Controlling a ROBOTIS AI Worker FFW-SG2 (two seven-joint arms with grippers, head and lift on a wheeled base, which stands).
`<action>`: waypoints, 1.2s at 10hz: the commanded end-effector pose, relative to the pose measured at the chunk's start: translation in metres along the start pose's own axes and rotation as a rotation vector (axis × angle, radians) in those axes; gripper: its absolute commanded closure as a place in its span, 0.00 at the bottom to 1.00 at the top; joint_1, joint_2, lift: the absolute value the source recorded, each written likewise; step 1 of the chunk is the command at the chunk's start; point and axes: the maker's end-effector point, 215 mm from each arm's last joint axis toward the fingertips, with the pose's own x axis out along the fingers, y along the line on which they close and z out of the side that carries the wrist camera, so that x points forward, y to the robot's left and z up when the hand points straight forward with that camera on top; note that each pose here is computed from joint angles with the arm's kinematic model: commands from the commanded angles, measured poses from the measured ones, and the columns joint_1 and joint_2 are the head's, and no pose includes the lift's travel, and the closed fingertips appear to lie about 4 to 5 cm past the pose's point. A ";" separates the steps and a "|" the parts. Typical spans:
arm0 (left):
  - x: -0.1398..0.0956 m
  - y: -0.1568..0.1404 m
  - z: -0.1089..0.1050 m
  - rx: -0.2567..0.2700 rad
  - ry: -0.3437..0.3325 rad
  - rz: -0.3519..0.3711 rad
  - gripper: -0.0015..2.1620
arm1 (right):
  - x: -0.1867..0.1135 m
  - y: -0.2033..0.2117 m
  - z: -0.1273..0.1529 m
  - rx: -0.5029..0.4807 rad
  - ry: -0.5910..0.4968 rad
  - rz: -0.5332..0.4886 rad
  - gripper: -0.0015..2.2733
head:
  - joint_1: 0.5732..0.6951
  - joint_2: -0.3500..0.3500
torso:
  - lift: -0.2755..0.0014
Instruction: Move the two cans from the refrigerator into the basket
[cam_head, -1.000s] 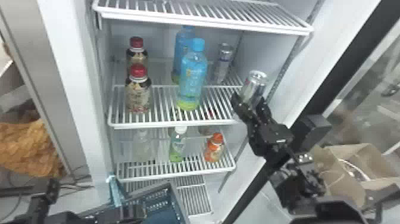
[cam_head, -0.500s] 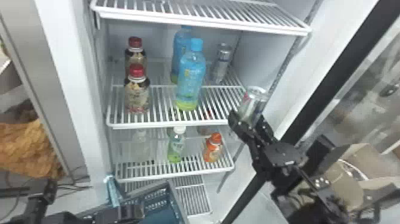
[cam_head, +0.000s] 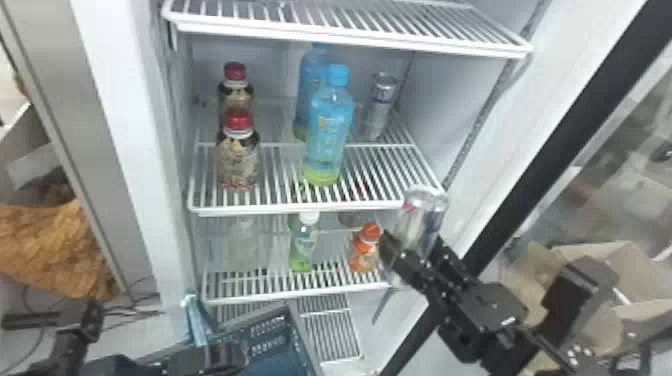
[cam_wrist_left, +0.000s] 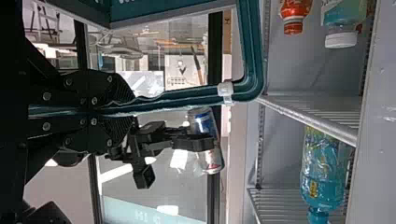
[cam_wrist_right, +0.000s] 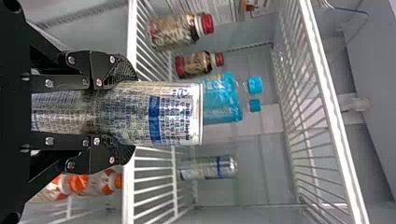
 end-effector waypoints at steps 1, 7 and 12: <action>0.001 -0.001 0.001 0.003 0.002 0.000 0.55 | -0.006 0.010 -0.020 0.026 0.065 0.034 0.56 | 1.00 0.16 | 0.91; 0.012 -0.003 0.002 0.012 0.025 0.000 0.55 | -0.011 0.062 -0.095 0.152 0.294 0.227 0.56 | 1.00 0.24 | 0.91; 0.016 -0.003 0.002 0.010 0.038 -0.002 0.55 | -0.010 0.110 -0.130 0.262 0.394 0.382 0.56 | 1.00 0.33 | 0.91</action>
